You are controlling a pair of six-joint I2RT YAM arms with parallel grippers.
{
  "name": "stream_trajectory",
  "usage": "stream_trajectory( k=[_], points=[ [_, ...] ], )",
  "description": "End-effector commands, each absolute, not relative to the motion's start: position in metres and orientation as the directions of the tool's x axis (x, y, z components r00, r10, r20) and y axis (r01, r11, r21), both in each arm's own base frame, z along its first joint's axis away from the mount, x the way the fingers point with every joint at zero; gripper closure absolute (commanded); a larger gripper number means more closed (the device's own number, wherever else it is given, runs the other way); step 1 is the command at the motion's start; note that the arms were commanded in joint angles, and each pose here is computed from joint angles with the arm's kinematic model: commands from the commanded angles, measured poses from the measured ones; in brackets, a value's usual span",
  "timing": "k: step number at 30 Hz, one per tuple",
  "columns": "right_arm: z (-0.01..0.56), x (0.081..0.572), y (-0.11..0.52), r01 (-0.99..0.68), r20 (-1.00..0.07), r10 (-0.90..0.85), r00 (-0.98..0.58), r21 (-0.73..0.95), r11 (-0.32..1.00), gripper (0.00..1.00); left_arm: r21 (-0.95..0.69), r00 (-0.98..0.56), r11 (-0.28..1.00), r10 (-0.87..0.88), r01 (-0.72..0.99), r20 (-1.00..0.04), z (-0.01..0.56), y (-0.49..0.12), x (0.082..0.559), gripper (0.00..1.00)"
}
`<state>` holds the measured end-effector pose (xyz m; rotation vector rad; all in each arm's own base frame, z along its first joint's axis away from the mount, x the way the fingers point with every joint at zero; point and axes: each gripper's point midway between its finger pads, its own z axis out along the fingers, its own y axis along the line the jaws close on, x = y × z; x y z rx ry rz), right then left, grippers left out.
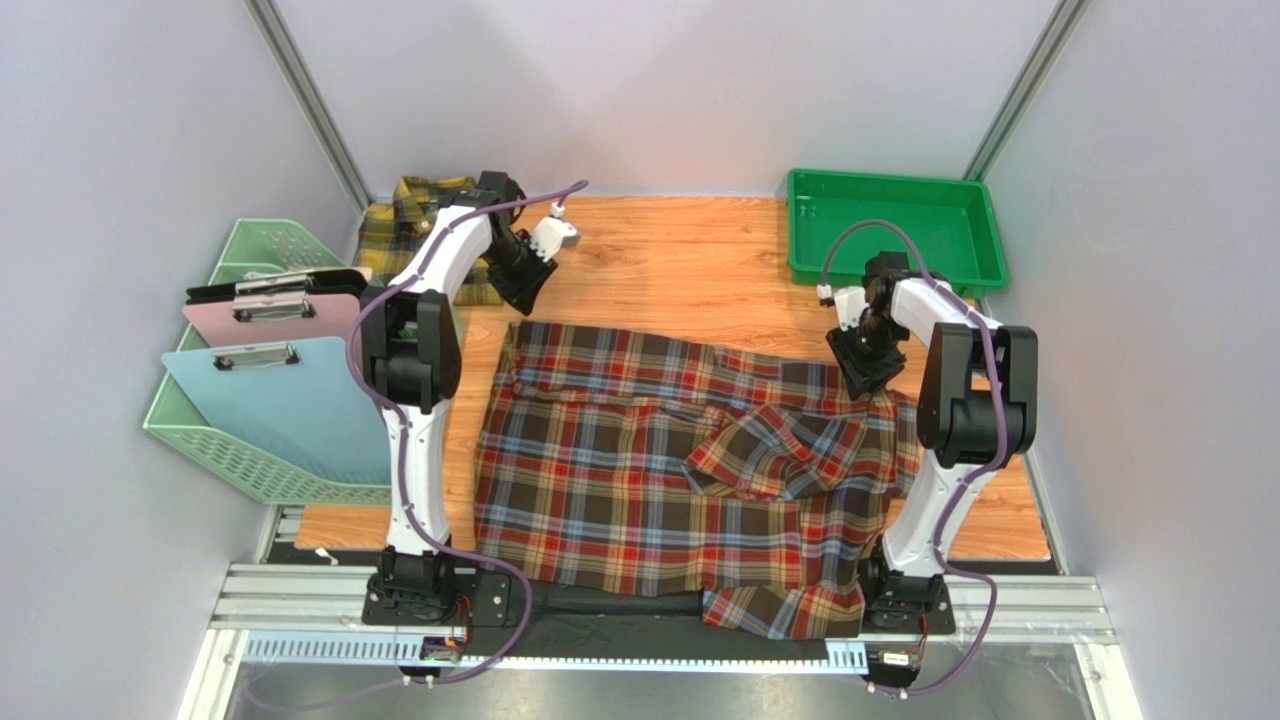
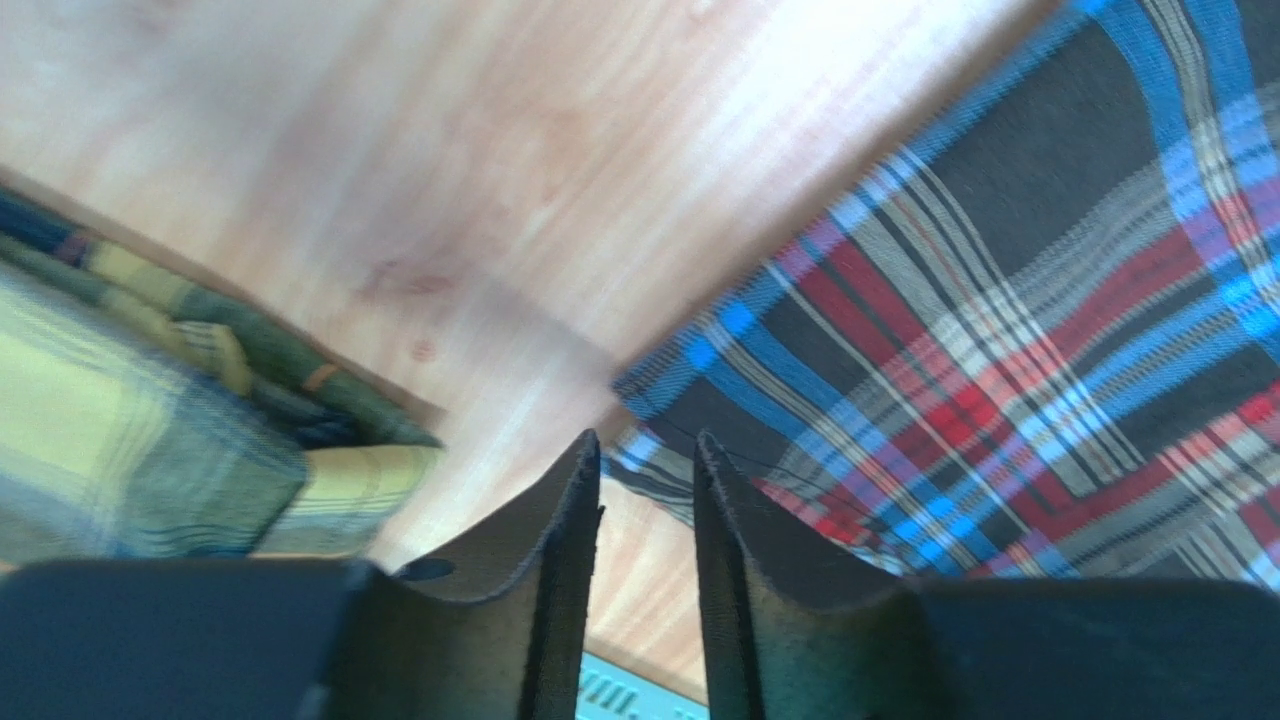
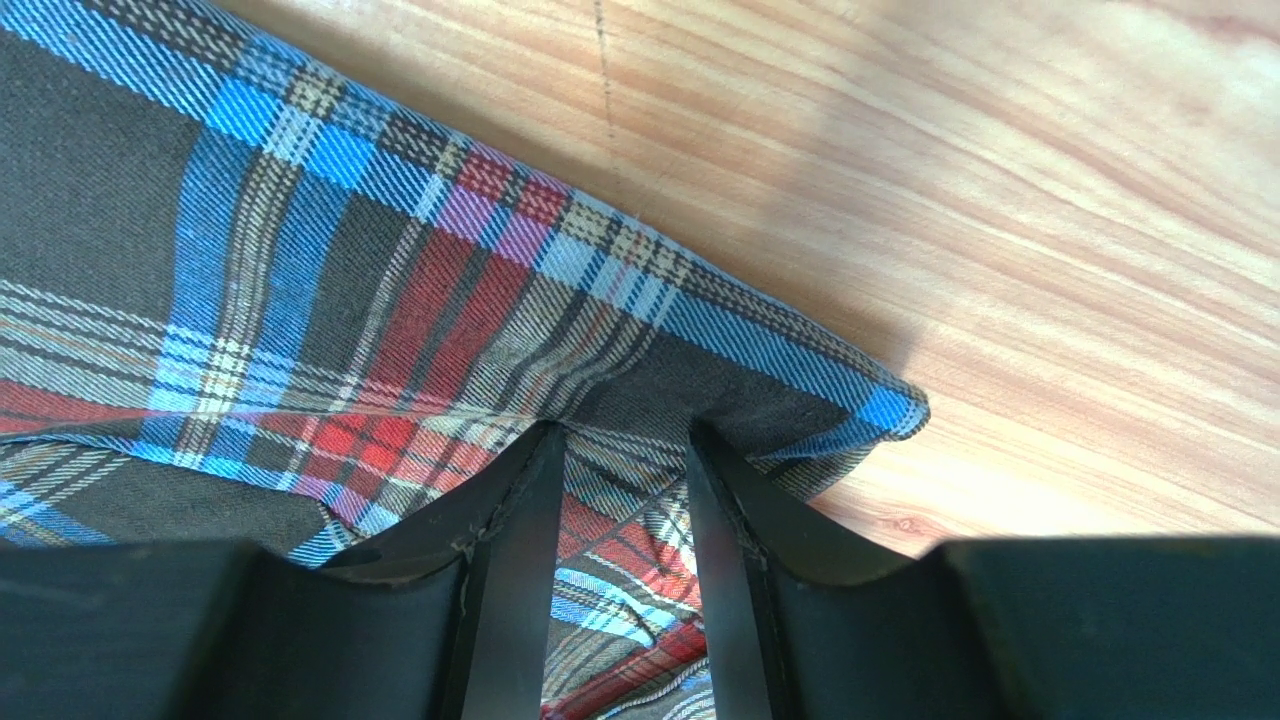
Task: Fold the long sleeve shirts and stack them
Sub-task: Fold the shirt
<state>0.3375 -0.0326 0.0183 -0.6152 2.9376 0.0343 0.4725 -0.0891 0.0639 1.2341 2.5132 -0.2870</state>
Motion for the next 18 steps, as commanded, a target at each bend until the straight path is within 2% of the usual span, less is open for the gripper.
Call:
stream_trajectory(
  k=[1, 5, 7, 10, 11, 12, 14, 18],
  points=[
    [0.016, 0.363, -0.044, -0.376, -0.189, -0.382, -0.905, -0.066, 0.924, 0.59, -0.093, -0.605, 0.614, 0.72, 0.783, -0.341, 0.063, -0.09, 0.457, 0.63],
    [0.012, 0.37, -0.047, -0.368, -0.186, -0.377, -0.907, -0.082, 0.926, 0.59, -0.112, -0.62, 0.615, 0.736, 0.78, -0.273, 0.043, -0.087, 0.449, 0.63],
    [0.012, 0.375, -0.049, -0.363, -0.191, -0.375, -0.907, -0.092, 0.927, 0.6, -0.116, -0.613, 0.605, 0.755, 0.788, -0.232, 0.033, -0.084, 0.444, 0.67],
    [0.007, 0.381, -0.049, -0.35, -0.196, -0.362, -0.911, -0.093, 0.932, 0.59, -0.104, -0.613, 0.605, 0.766, 0.789, -0.193, 0.021, -0.079, 0.445, 0.83],
    [0.006, 0.387, -0.049, -0.345, -0.201, -0.358, -0.912, -0.094, 0.934, 0.59, -0.091, -0.618, 0.613, 0.765, 0.785, -0.183, 0.017, -0.077, 0.449, 0.95],
    [0.005, 0.391, -0.049, -0.342, -0.209, -0.355, -0.911, -0.097, 0.935, 0.6, -0.079, -0.617, 0.616, 0.757, 0.784, -0.213, 0.026, -0.08, 0.46, 0.99],
    [0.006, 0.406, -0.056, -0.326, -0.217, -0.349, -0.912, -0.135, 0.936, 0.59, -0.051, -0.64, 0.644, 0.744, 0.764, -0.194, 0.019, -0.075, 0.473, 1.0],
    [0.017, 0.441, -0.056, -0.309, -0.28, -0.338, -0.899, -0.143, 0.94, 0.6, 0.045, -0.637, 0.668, 0.727, 0.743, -0.258, 0.036, -0.074, 0.507, 1.0]
  ],
)
